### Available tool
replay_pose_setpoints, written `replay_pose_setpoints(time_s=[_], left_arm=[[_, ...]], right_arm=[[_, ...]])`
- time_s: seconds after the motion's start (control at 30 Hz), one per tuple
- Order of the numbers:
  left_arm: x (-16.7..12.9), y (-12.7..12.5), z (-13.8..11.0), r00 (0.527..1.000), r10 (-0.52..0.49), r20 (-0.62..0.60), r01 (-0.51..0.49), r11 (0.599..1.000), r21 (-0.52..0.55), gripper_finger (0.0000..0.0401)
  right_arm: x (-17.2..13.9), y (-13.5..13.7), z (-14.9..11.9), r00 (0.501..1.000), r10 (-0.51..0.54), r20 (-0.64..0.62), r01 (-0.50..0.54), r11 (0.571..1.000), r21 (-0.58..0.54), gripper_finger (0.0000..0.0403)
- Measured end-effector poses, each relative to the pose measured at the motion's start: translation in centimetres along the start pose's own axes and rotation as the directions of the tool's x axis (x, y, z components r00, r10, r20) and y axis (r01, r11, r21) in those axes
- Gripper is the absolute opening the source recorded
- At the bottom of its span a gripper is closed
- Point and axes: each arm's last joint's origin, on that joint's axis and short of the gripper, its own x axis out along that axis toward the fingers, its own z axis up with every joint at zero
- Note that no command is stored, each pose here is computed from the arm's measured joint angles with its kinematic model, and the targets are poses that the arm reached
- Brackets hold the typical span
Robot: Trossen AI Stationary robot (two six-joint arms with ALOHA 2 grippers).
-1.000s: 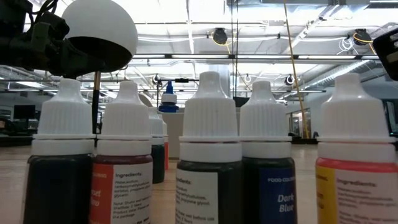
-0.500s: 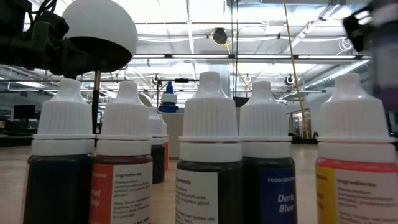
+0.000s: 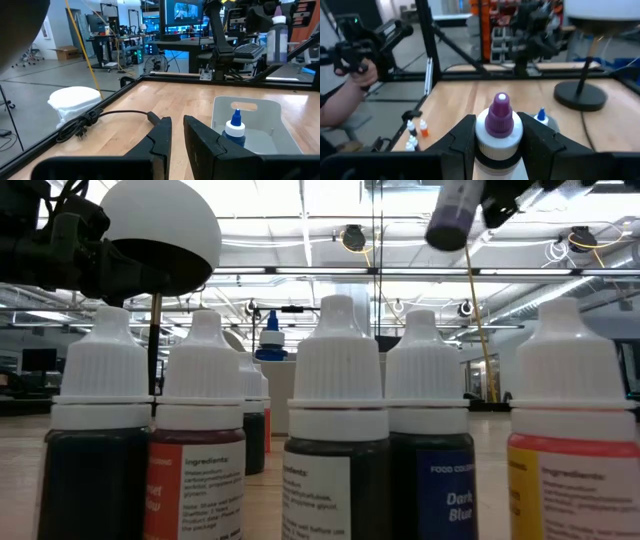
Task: Pick & Place food coloring
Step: Put the big purple food coloring bottle into the gray bin
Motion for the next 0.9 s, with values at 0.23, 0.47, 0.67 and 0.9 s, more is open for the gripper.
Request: replay_pose_setpoints(time_s=[0.23,0.47,0.67,0.9], left_arm=[[0.0,0.0,0.0,1.000,0.001,0.000,-0.001,1.000,0.019,0.0056],[0.0,0.0,0.0,1.000,0.001,0.000,-0.001,1.000,0.018,0.0056],[0.0,0.0,0.0,1.000,0.001,-0.002,0.000,1.000,0.020,0.0056],[0.0,0.0,0.0,1.000,0.000,-0.001,0.000,1.000,0.020,0.0056]], right_arm=[[5.5,-0.8,0.2,0.994,-0.038,-0.101,0.034,0.999,-0.033,0.0108],[12.0,0.1,0.6,0.982,-0.129,-0.138,0.106,0.981,-0.165,0.0108],[16.4,-0.4,-0.1,0.974,-0.164,-0.156,0.132,0.972,-0.196,0.0110],[18.8,-2.4,-2.2,0.977,-0.128,-0.170,0.106,0.985,-0.132,0.0111]])
